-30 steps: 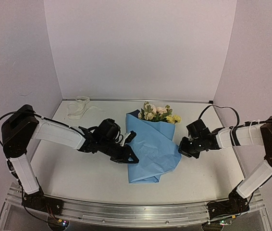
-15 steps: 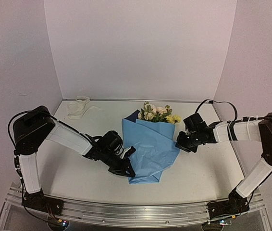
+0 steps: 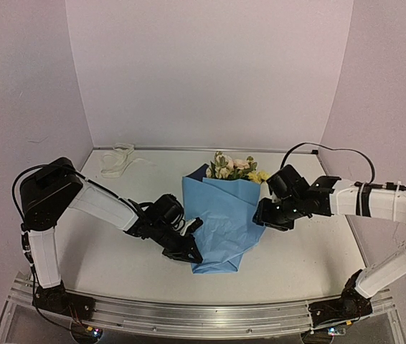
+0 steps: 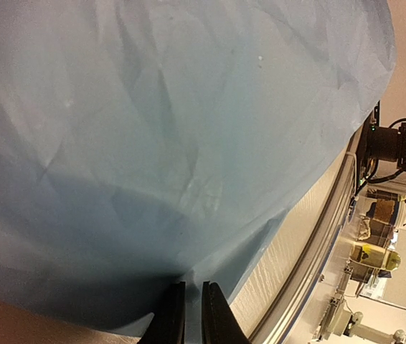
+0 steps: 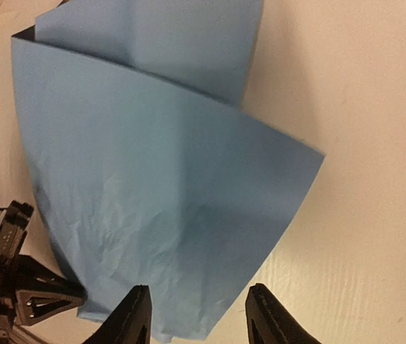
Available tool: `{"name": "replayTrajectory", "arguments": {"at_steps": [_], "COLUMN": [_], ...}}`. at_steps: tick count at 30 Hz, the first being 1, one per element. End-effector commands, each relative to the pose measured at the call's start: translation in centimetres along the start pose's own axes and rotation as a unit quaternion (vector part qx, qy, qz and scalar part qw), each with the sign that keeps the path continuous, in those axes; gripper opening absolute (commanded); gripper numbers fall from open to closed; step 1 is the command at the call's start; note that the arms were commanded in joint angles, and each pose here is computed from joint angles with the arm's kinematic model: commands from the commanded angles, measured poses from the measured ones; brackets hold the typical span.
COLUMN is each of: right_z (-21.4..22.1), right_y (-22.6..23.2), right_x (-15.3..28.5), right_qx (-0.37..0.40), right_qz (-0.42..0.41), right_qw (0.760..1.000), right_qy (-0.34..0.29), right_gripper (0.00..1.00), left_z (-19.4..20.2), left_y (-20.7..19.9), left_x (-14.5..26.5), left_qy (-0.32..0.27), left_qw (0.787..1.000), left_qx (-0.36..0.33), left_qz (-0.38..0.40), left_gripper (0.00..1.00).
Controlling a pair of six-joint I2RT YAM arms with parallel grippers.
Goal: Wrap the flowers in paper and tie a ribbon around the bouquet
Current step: Press the fold line on the 2/3-folded wrapping paper.
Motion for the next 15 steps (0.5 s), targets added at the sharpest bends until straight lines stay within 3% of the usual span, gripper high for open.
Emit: {"name": "replayTrajectory", "arguments": {"at_steps": [1, 6, 15], "right_z": [3.3, 5.6, 8.3], "right_y": [3.5, 6.2, 4.9], "right_x": [-0.8, -3.9, -7.1], "right_qx": [0.000, -0.010, -0.033], "right_qz": [-0.033, -0.066, -0.047], "right_qw": [0.999, 0.996, 0.995], "right_qy": [0.031, 0.060, 0.077], "right_gripper": [0.41, 0.32, 0.26], "left_z": [-1.3, -1.3, -1.5], "left_y": [-0.9, -1.0, -1.9], "left_x": [0.4, 0.3, 1.0], "left_qy": [-0.017, -0.017, -0.023], "left_qw": [1.000, 1.000, 0.999], "left_qx": [-0.008, -0.009, -0.023], "left_qz": [0.003, 0.005, 0.007], "left_gripper": [0.11, 0.11, 0.11]}}
Point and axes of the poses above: each gripper's point midway between its finger pads, its own x axis back along the fingers, its own y axis along the line the jaws close on, z = x × y, the point moved 1 cm from there along x, back along the fingers, and after that the axes turned 5 degrees about -x, right-handed, at the moved point
